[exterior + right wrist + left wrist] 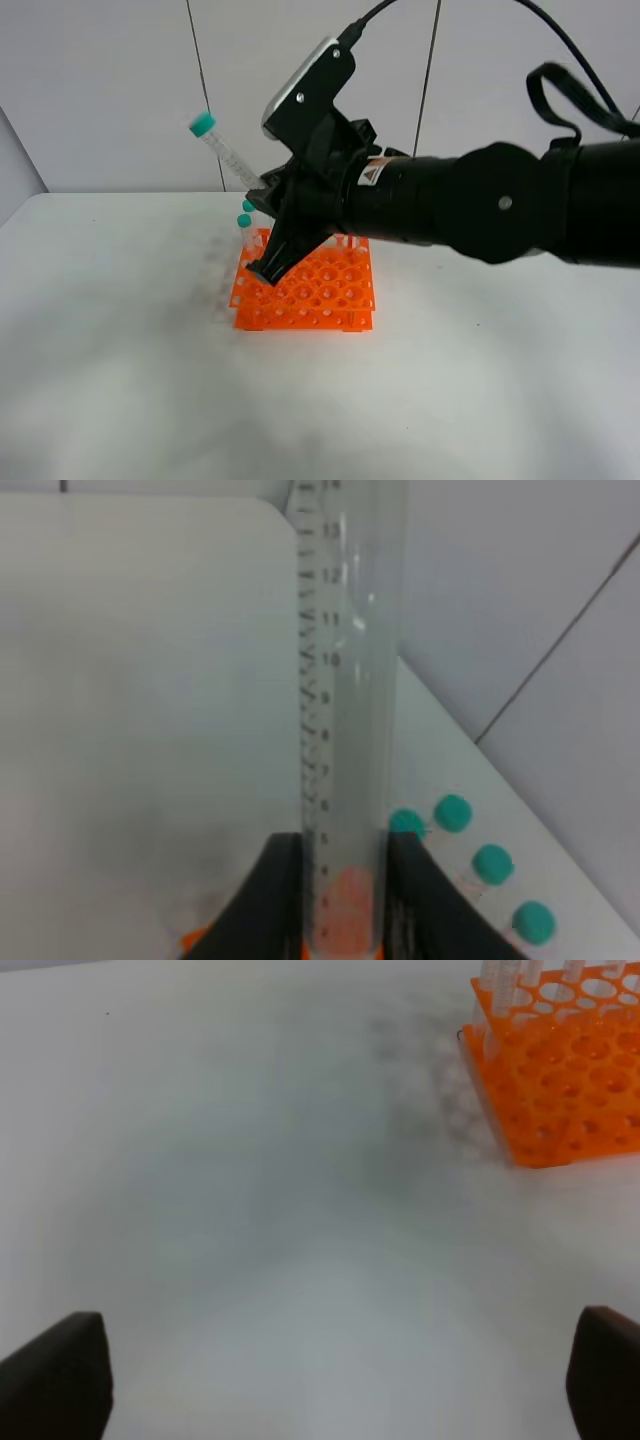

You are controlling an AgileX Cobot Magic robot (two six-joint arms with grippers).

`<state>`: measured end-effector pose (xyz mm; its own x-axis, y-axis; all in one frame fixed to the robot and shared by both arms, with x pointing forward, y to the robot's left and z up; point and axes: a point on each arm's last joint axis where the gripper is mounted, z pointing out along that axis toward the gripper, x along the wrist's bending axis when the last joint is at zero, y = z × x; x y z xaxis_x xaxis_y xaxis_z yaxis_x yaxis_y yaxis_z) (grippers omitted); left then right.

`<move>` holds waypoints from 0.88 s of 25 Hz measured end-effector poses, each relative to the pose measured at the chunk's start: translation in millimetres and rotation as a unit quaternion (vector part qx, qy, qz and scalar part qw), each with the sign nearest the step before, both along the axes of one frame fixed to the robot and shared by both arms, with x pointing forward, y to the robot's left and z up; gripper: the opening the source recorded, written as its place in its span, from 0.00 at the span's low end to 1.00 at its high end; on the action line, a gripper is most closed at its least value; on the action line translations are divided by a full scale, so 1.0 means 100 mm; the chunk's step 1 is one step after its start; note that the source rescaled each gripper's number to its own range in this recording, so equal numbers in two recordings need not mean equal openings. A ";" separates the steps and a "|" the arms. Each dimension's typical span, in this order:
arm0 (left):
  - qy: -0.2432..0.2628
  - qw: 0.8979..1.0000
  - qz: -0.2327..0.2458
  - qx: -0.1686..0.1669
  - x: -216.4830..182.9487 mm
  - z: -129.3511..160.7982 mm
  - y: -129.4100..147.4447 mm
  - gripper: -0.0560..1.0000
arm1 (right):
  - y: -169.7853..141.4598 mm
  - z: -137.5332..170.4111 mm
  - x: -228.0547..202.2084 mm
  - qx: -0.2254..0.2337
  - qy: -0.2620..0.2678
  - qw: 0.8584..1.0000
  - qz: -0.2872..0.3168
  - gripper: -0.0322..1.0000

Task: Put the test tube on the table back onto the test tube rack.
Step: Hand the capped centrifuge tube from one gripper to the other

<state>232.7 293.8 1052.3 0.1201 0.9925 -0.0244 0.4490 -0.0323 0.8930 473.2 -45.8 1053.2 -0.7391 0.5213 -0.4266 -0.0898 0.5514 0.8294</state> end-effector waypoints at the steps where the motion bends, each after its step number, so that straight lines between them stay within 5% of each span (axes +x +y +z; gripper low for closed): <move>1: 0.000 1.000 0.000 0.000 0.00 0.00 0.00 1.00 | 0.01 -0.04 -0.04 -0.001 -0.003 1.000 0.001 0.03; 7: 0.000 1.000 0.000 0.000 0.00 0.00 0.00 1.00 | 0.12 -0.12 -0.24 0.040 0.004 0.999 0.012 0.03; 15: 0.000 1.000 0.000 0.000 0.00 0.00 0.00 1.00 | 0.22 -0.04 -0.34 0.160 0.039 0.985 0.057 0.03; 22: 0.000 1.000 0.000 0.000 0.00 0.00 0.00 1.00 | 0.21 -0.04 -0.33 0.163 0.047 0.983 0.071 0.03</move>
